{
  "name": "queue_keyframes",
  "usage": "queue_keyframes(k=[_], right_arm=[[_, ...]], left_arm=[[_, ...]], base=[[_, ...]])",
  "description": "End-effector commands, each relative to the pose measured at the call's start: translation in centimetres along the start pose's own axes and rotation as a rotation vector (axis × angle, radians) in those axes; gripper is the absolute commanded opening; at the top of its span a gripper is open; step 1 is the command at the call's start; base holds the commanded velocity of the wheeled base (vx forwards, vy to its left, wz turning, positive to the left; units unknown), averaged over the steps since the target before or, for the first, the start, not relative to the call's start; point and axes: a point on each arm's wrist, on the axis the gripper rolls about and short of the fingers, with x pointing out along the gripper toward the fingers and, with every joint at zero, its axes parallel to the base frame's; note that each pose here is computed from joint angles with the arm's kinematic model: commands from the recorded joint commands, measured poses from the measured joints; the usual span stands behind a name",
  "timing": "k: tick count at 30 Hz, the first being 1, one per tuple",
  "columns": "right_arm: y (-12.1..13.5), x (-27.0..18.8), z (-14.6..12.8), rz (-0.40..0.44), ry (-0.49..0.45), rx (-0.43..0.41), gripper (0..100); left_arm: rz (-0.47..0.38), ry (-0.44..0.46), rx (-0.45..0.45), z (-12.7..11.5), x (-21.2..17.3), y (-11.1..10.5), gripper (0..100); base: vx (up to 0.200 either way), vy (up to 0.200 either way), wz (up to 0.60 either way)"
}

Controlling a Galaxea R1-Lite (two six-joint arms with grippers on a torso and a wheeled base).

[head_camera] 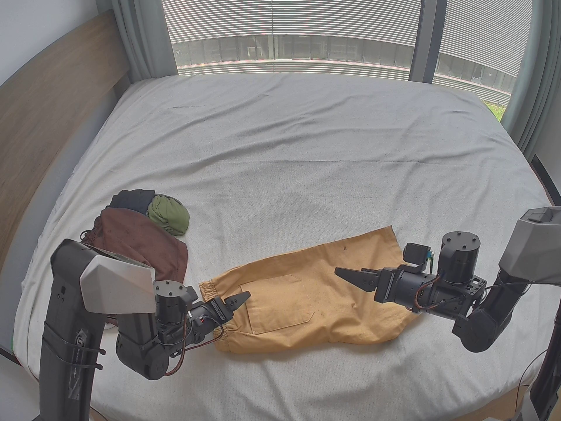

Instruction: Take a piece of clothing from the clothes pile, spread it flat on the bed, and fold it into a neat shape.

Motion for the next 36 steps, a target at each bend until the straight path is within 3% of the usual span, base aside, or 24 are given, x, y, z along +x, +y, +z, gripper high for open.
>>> queue_keyframes(k=[1, 13, 22, 36], right_arm=[[0.0, 0.0, 0.0, 0.001, 0.001, 0.0, 100], [0.0, 0.0, 0.0, 0.001, -0.003, -0.001, 100], [-0.1, 0.0, 0.0, -0.002, -0.001, -0.001, 100], [-0.1, -0.1, 0.1, -0.002, -0.003, -0.001, 100]], left_arm=[[0.001, 0.003, -0.012, -0.1, 0.0, 0.1, 0], [0.02, -0.006, -0.032, 0.4, -0.9, 0.2, 0], [-0.007, -0.037, -0.038, 1.9, -3.2, -1.7, 0], [0.011, -0.041, -0.049, 2.5, -4.2, -1.2, 0]], base=[[0.0, 0.0, 0.0], [0.0, 0.0, 0.0], [0.0, 0.0, 0.0], [0.0, 0.0, 0.0]])
